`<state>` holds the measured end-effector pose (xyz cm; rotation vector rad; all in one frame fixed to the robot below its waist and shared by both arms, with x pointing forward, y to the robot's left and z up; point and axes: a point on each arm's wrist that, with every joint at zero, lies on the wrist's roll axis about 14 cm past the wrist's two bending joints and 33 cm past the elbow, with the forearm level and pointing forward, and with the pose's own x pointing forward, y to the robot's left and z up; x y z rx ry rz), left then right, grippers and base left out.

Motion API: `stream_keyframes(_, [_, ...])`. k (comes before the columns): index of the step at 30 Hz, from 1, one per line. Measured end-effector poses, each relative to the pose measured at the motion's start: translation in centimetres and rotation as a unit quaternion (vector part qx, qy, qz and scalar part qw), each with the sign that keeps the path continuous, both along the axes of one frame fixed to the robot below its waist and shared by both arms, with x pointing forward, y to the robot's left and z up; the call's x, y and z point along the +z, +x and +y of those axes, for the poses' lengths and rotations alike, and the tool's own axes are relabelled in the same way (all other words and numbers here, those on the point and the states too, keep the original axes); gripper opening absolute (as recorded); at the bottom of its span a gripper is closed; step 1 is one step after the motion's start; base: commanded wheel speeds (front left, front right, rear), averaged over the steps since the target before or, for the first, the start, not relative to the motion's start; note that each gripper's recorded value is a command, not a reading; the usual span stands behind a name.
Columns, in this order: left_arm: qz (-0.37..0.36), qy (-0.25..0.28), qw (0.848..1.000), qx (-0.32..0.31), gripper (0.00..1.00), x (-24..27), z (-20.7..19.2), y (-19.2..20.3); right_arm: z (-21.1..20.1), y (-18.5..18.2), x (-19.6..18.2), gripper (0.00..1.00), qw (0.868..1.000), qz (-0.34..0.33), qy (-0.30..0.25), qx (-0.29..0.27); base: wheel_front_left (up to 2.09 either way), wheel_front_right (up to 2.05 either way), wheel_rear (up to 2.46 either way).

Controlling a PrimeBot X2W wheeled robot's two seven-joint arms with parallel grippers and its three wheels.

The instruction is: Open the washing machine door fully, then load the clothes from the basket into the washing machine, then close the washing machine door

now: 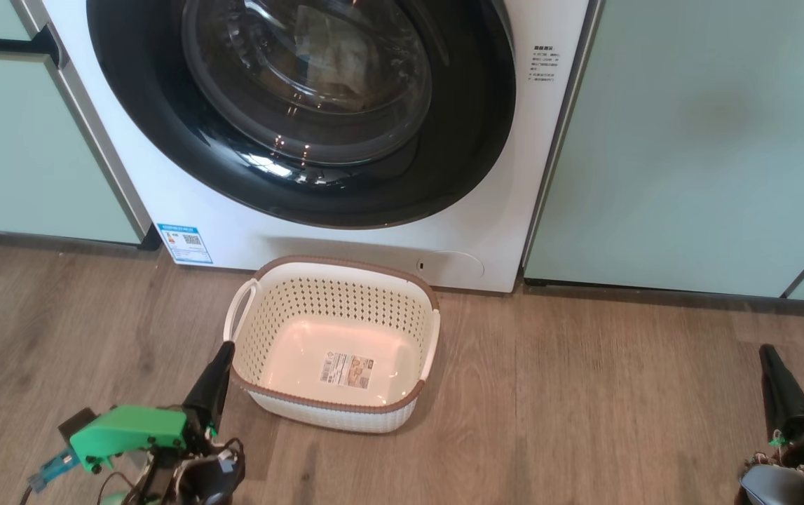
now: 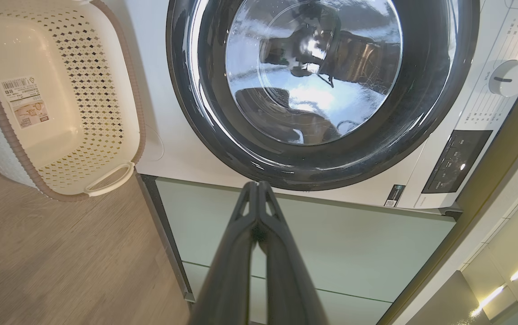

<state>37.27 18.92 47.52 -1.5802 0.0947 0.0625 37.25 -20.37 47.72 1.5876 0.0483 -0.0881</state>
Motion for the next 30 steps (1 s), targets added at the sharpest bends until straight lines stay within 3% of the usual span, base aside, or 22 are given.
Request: stream_keyframes(30, [0.0,-0.002,1.0,-0.002,0.0,0.01,-0.06,0.0,-0.26,-0.02,0.0,0.0,1.0,0.0,-0.001,-0.004,0.0,0.0,0.0])
